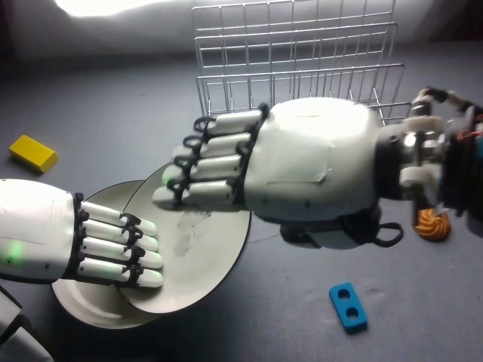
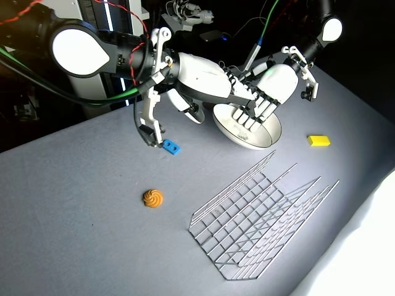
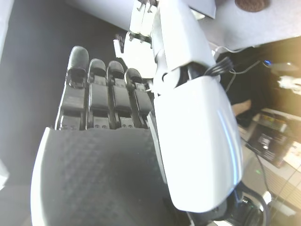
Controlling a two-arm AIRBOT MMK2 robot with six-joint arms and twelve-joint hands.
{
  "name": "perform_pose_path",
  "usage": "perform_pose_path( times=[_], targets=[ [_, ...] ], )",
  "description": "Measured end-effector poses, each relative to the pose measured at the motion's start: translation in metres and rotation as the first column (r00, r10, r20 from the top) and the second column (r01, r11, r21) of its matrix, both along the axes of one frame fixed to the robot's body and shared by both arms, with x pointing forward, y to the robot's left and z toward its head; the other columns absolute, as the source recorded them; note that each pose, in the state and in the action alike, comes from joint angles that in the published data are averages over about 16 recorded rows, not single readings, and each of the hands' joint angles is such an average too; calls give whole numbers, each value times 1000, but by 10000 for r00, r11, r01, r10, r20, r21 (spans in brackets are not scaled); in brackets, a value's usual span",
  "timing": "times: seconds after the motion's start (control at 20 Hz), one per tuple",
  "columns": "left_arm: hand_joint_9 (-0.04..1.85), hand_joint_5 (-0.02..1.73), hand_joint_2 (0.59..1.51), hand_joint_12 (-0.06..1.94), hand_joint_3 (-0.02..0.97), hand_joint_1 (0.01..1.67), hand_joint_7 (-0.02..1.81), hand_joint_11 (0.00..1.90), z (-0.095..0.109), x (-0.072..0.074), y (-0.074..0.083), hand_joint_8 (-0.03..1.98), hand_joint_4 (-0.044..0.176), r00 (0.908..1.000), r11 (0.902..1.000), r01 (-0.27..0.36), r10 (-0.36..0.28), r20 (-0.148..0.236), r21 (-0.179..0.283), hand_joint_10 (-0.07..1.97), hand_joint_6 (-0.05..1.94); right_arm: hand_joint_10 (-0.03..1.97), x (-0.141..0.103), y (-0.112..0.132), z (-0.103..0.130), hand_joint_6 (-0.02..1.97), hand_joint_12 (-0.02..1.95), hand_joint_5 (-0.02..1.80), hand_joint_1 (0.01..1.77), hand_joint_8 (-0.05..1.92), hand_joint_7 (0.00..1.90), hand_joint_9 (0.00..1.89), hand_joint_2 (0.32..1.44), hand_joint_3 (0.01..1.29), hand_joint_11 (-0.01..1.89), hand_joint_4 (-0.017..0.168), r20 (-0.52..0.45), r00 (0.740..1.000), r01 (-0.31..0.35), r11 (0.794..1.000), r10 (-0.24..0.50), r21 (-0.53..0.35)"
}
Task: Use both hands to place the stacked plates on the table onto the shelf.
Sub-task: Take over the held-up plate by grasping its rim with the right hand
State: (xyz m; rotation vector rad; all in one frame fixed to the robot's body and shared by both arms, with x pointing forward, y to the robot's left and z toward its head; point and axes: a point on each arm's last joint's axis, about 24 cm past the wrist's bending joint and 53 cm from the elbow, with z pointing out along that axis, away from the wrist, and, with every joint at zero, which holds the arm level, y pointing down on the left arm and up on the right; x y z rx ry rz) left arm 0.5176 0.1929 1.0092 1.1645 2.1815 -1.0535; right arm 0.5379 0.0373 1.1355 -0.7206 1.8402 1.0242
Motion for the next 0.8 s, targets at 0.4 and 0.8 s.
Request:
perform_pose_path(
  times=[0.4,0.8],
  targets=[
    [20,-3,1118,13,12,18,-12,15,1,0,-4,-21,0,10000,9999,-76,76,-46,-82,5,-13,9,3,16,-30,21,678,101,1333,13,118,131,1053,25,13,-2,-221,9995,-223,9989,214,-402],
    [19,-2,1119,13,11,18,-11,15,1,1,-5,-21,0,10000,9999,-80,80,-45,-110,5,-13,9,11,34,-54,22,695,132,1319,14,145,148,1064,24,13,-2,-260,9989,-394,9976,380,-567]
  ],
)
